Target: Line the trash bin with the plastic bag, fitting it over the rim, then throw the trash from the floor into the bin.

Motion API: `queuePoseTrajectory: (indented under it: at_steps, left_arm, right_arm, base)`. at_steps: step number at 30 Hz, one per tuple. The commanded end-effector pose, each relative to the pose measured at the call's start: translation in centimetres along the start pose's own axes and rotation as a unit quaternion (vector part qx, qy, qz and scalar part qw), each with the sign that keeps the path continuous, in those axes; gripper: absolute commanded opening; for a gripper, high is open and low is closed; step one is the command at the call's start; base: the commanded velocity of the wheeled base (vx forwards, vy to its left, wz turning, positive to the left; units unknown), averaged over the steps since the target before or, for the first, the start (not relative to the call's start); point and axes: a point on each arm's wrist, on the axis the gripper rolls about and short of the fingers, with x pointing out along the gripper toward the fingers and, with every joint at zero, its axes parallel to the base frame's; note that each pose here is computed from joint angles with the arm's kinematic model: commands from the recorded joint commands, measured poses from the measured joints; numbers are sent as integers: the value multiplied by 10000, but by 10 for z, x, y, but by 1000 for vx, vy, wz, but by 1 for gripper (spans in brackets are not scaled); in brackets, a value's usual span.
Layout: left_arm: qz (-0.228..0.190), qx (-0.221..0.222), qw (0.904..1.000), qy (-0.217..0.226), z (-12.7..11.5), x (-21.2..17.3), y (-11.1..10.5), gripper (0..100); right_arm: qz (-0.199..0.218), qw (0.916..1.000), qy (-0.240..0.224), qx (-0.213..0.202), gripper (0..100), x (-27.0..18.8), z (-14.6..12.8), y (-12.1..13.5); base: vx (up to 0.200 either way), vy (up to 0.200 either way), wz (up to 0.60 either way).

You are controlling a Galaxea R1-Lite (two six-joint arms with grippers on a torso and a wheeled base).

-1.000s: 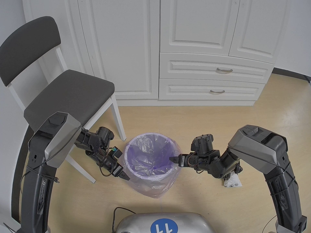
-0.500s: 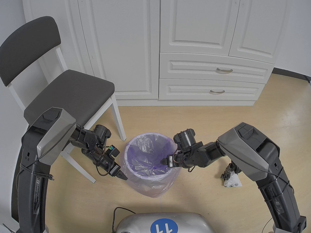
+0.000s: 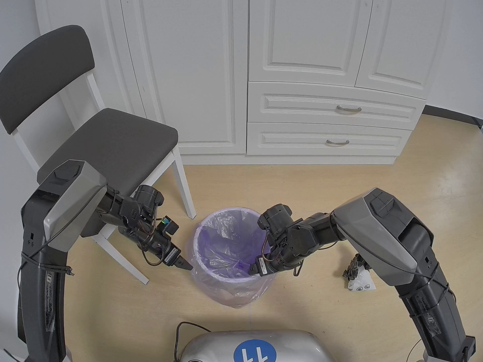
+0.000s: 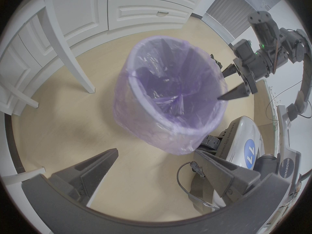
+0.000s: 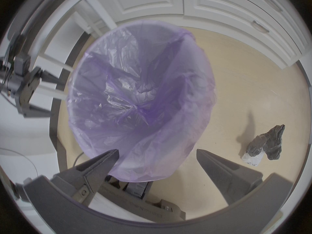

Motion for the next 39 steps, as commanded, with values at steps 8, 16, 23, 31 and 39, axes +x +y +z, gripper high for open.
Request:
queuePoseTrajectory:
  at_steps: [8,16,23,31,39]
  left_arm:
    - [71,-45,9999,-69,-1,-6,5,100]
    - [100,-66,9999,-80,-2,-6,8,100]
    - [185,-84,9996,-189,-2,-8,12,100]
    - [231,-94,9992,-298,0,-5,13,100]
    - [279,-280,9983,-435,4,-5,13,100]
  right_arm:
    - [-68,9947,604,-834,100,-36,-33,-22]
    - [-124,9981,85,-603,100,-40,-23,-44]
    - [-248,9986,-22,-463,100,-44,-19,-70]
    - [-238,9983,-502,-158,100,-42,-5,-102]
    - [-211,9951,-964,40,100,-42,9,-120]
  base:
    - [0,0,0]
    - [0,0,0]
    - [0,0,0]
    - [0,0,0]
    - [0,0,0]
